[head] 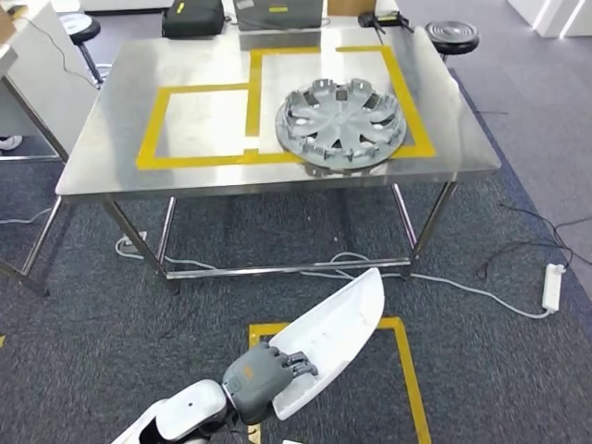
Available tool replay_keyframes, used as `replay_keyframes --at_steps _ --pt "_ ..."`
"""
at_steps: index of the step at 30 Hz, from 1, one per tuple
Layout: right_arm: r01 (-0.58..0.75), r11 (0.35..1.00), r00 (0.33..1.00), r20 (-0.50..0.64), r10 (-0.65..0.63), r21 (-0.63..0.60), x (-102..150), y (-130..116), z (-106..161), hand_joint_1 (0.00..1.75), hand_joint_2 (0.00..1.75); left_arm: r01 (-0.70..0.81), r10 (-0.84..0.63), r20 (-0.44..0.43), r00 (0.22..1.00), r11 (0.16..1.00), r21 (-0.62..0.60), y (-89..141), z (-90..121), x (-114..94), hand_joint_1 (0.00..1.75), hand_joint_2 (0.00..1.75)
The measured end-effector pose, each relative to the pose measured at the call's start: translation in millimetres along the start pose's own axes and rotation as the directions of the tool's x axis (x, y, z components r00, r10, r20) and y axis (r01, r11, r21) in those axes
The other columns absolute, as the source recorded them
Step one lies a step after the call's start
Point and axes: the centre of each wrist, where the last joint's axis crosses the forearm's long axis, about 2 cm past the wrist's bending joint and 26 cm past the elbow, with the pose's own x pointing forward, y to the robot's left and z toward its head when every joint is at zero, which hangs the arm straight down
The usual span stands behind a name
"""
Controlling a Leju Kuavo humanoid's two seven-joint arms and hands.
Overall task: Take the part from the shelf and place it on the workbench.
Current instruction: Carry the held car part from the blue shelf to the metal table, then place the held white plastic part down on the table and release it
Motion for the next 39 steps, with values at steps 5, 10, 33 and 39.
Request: replay_keyframes --at_steps 5,10,33,39 --pt "-0.007 1.000 1.000 0.003 0.007 -0.001 3.3 -0.3 -1.3 0.00 0.00 -0.014 0.016 -0.063 0.998 0.999 0.036 3.2 -0.5 0.4 1.75 1.75" --pt "0.001 1.000 1.000 -0.007 -0.001 0.010 0.8 4.4 0.9 0.00 0.00 -0.051 0.065 -0.158 0.985 0.994 0.092 11.9 1.8 -2.1 1.75 1.75" --pt "0.010 1.000 1.000 0.009 -0.010 0.002 15.2 4.7 -3.1 0.00 0.00 -0.053 0.203 -0.409 0.890 0.935 0.350 87.1 -8.2 -41.3 1.75 1.75" --pt "0.018 1.000 1.000 -0.013 -0.018 0.021 6.7 10.9 1.6 0.00 0.00 -0.043 0.218 -0.474 0.853 0.935 0.353 83.8 -0.6 -53.4 1.75 1.75"
